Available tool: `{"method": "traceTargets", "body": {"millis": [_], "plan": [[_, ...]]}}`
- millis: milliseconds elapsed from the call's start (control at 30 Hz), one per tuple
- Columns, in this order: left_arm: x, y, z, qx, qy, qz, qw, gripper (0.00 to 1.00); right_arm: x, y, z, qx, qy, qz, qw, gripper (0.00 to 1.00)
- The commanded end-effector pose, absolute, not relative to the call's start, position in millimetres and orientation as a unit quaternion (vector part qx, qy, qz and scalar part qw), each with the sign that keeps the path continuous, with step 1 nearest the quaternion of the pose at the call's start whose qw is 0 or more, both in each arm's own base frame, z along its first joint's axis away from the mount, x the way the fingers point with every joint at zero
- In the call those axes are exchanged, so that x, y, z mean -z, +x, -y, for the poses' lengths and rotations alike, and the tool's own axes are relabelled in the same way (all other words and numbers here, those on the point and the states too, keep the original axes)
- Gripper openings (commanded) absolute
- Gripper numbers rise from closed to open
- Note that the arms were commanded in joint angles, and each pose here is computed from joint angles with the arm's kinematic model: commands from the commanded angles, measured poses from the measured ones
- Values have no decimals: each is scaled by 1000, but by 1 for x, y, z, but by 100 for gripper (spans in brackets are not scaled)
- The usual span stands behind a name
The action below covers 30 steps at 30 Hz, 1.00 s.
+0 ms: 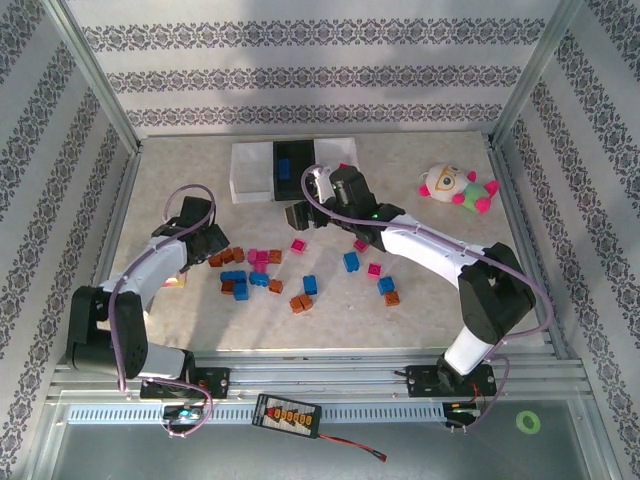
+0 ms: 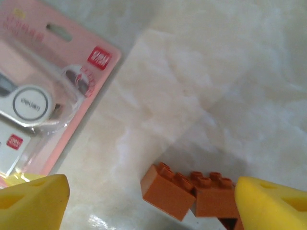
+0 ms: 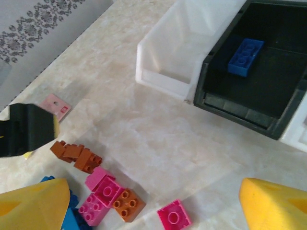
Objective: Sort the legos into containers by color
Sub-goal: Pick up the lego from the middle-left of the table.
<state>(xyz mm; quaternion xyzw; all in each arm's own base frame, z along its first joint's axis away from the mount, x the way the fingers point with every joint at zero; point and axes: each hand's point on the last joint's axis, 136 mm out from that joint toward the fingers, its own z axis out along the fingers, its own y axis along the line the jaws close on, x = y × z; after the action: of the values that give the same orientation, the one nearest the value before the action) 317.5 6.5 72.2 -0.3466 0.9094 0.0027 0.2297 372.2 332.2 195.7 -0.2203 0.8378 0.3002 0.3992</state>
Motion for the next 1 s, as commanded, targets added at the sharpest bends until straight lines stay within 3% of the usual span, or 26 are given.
{"method": "traceTargets", "body": {"millis": [0,300,633,967], "plan": [[-69,323,-3,34,-449,-869,205,84,-202,366,-348,-330,-225,-826,398,91],[-57,323,-7,20,-619,-770,151,74,-197,361,-357,-335,-233,-826,389,92],[-36,312,5,40,-702,-704,101,65,-192,362,-352,-323,-228,-832,389,92],[-20,317,14,65,-711,-694,88,38,-191,362,-350,-319,-225,-833,391,92]]}}
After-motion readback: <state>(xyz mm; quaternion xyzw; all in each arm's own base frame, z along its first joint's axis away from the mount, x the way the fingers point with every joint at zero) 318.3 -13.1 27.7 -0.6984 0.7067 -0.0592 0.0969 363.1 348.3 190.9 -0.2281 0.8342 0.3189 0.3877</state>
